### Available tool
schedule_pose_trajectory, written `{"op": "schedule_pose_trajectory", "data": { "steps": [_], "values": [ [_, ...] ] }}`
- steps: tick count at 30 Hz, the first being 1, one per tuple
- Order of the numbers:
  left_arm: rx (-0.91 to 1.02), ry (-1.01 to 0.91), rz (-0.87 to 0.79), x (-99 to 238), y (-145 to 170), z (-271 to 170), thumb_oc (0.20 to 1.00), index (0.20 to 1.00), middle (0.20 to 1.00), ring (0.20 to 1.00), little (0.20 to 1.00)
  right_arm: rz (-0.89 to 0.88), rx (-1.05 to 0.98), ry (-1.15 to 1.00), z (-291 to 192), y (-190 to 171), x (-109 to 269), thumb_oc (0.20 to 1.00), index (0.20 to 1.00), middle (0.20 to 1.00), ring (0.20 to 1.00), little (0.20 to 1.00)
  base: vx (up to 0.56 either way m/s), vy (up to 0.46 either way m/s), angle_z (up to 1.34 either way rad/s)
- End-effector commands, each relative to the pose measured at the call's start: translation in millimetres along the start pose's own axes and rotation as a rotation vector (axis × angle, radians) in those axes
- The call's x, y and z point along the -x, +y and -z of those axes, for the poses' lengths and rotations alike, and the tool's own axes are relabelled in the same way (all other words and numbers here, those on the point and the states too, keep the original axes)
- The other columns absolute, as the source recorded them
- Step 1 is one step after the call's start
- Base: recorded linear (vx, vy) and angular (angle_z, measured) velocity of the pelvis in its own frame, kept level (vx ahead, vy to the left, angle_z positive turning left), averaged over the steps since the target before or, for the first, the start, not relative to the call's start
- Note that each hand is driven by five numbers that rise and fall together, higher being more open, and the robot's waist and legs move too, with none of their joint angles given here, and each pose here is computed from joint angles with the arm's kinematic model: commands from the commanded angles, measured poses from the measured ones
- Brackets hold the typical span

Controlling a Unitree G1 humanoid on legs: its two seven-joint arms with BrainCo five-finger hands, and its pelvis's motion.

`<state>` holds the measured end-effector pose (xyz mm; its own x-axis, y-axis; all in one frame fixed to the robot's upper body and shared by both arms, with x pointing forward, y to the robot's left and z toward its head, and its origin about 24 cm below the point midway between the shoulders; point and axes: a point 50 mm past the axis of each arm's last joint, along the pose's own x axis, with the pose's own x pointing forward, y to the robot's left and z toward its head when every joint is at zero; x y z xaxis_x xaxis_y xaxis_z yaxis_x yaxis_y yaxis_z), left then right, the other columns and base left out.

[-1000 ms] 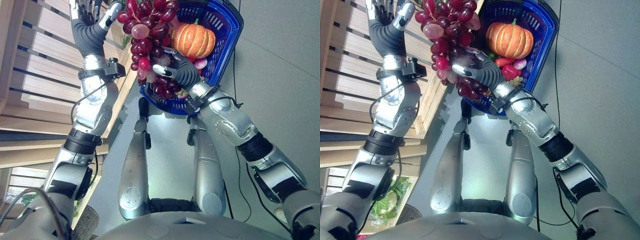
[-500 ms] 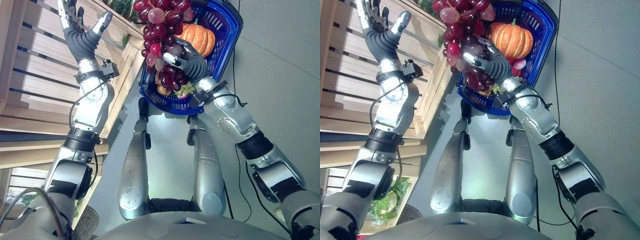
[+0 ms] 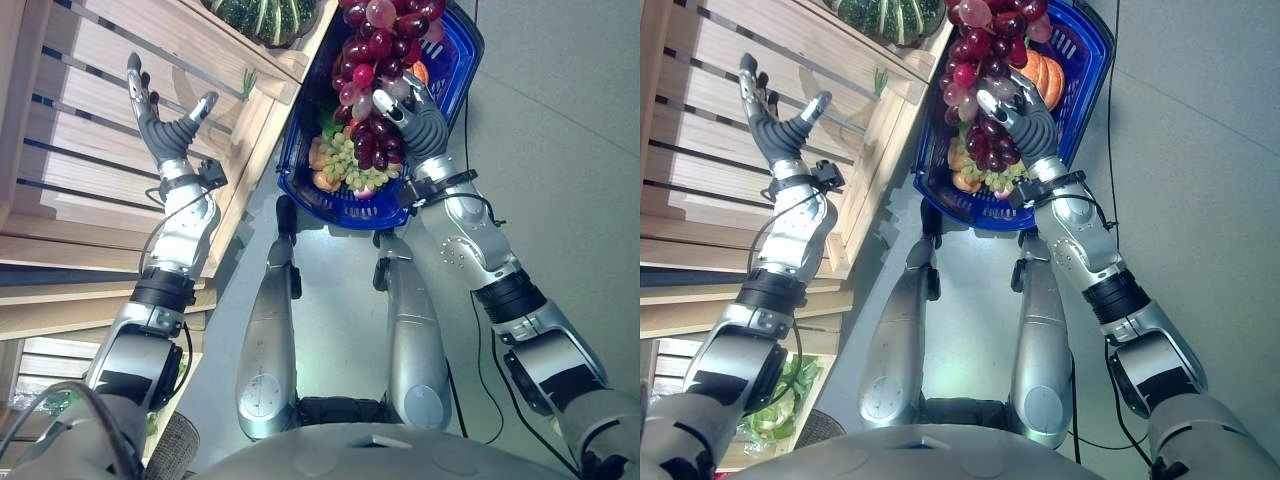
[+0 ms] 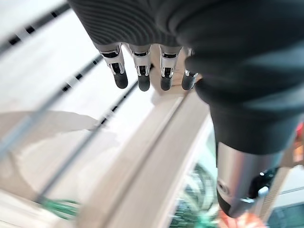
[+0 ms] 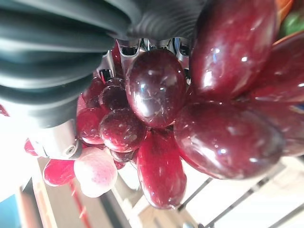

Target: Pick up fruits and vegetables into the basket

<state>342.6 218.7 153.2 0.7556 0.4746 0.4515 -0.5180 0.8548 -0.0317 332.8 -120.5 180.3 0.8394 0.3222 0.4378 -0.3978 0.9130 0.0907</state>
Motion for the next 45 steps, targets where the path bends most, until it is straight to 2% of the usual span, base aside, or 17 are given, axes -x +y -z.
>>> {"op": "schedule_pose_trajectory", "data": {
  "steps": [1,12,21,36,37,38,40,41,42,45],
  "values": [
    [-0.047,-0.031,-0.057,-4,17,7,1.000,1.000,1.000,1.000,1.000,0.034,-0.032,-0.132,-19,0,-6,0.200,0.200,0.200,0.200,0.200,0.00,0.000,0.00],
    [-0.184,0.082,0.012,-16,16,28,1.000,1.000,1.000,1.000,1.000,0.230,0.114,0.086,-5,-46,-38,0.200,0.200,0.200,0.200,0.200,0.00,0.000,0.00],
    [-0.201,0.107,0.074,-20,10,32,1.000,1.000,1.000,1.000,1.000,0.380,0.300,0.300,0,-75,-57,0.200,0.200,0.200,0.200,0.200,0.00,0.000,0.00],
    [-0.198,0.099,0.123,-10,-6,32,1.000,1.000,1.000,1.000,1.000,0.474,0.363,0.440,5,-90,-59,0.200,0.200,0.200,0.200,0.200,0.01,0.001,0.03],
    [-0.197,0.099,0.123,-10,-6,33,1.000,1.000,1.000,1.000,1.000,0.479,0.372,0.451,6,-91,-58,0.291,0.291,0.291,0.291,0.291,0.00,0.000,0.00],
    [-0.197,0.100,0.124,-10,-6,33,1.000,1.000,1.000,1.000,1.000,0.479,0.374,0.453,6,-92,-58,0.335,0.335,0.335,0.335,0.335,0.00,0.000,0.00],
    [-0.197,0.098,0.127,-9,-7,32,1.000,1.000,1.000,1.000,1.000,0.488,0.382,0.460,7,-92,-58,0.570,0.570,0.570,0.570,0.570,0.00,0.000,0.00],
    [-0.198,0.098,0.129,-9,-7,32,1.000,1.000,1.000,1.000,1.000,0.492,0.389,0.461,7,-93,-57,0.896,0.896,0.896,0.896,0.896,0.00,0.000,0.00],
    [-0.198,0.099,0.131,-9,-7,33,1.000,1.000,1.000,1.000,1.000,0.496,0.395,0.461,6,-94,-57,1.000,1.000,1.000,1.000,1.000,0.00,0.000,0.00],
    [-0.209,0.107,0.140,-5,-8,35,1.000,1.000,1.000,1.000,1.000,0.507,0.421,0.451,5,-96,-56,1.000,1.000,1.000,1.000,1.000,0.00,0.000,0.00]
  ]
}}
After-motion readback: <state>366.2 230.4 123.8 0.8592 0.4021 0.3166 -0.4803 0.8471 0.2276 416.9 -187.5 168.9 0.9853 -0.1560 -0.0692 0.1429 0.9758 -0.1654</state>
